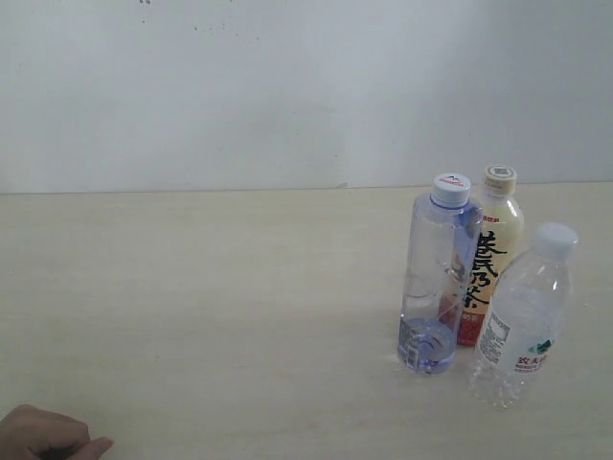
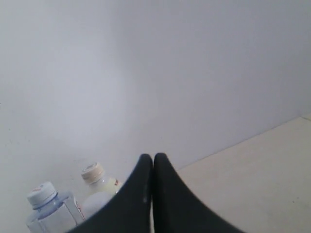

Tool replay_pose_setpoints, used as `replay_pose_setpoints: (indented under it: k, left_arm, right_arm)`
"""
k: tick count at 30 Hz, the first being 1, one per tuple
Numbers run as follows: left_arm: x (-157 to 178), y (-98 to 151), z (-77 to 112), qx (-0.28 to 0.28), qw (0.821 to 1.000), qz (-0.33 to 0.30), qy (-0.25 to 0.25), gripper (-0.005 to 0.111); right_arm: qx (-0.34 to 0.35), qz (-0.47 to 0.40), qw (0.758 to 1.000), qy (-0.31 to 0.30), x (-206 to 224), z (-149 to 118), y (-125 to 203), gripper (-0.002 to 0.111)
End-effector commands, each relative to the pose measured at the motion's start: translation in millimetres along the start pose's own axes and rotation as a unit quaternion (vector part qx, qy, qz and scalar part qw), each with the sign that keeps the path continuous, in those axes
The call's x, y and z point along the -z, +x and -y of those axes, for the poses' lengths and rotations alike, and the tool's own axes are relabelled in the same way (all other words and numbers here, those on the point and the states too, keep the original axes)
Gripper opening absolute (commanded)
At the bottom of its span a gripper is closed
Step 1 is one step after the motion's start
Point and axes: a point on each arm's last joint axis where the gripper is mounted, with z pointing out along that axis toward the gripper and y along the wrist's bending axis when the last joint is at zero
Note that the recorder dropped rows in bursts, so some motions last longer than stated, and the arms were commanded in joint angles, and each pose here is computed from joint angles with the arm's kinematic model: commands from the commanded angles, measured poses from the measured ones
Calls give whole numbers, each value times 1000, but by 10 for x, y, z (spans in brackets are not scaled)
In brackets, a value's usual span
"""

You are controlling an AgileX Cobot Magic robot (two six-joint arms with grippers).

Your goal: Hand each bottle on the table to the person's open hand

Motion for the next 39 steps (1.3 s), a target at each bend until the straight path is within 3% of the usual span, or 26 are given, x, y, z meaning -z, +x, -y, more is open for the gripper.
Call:
replay_pose_setpoints:
  k: [1,4,6,7,9,11,15,18,28,39]
  left_arm:
    - [3,-6,-1,2,1000,1,-1,4]
    - [3,-6,-1,2,1000,1,-1,4]
    - [3,-6,-1,2,1000,1,-1,4]
    - [3,-6,-1,2,1000,1,-1,4]
    - [3,-6,-1,2,1000,1,-1,4]
    - [3,-6,-1,2,1000,1,-1,4]
    - [3,-6,-1,2,1000,1,-1,4]
    - [3,-6,-1,2,1000,1,-1,4]
    - [3,-6,-1,2,1000,1,-1,4]
    - [3,-6,-1,2,1000,1,-1,4]
  right_arm:
    - [66,-40,997,13,-56,-136,-261,0]
    - [113,-67,991,21,-260,-242,-474,4]
    - [125,-105,986,33,-422,-243,-473,32]
    - [113,-129,984,42,-513,-216,-414,64]
    - [96,-163,981,38,-641,-212,-314,103]
    - [111,-197,974,-2,-719,-290,-201,102]
    - [177,-208,956,-105,-845,-519,-30,81]
    - [220,-216,940,-146,-909,-615,98,80]
    - [265,-205,931,-143,-1169,-606,335,80]
    - [265,-193,940,-95,-1401,-502,596,80]
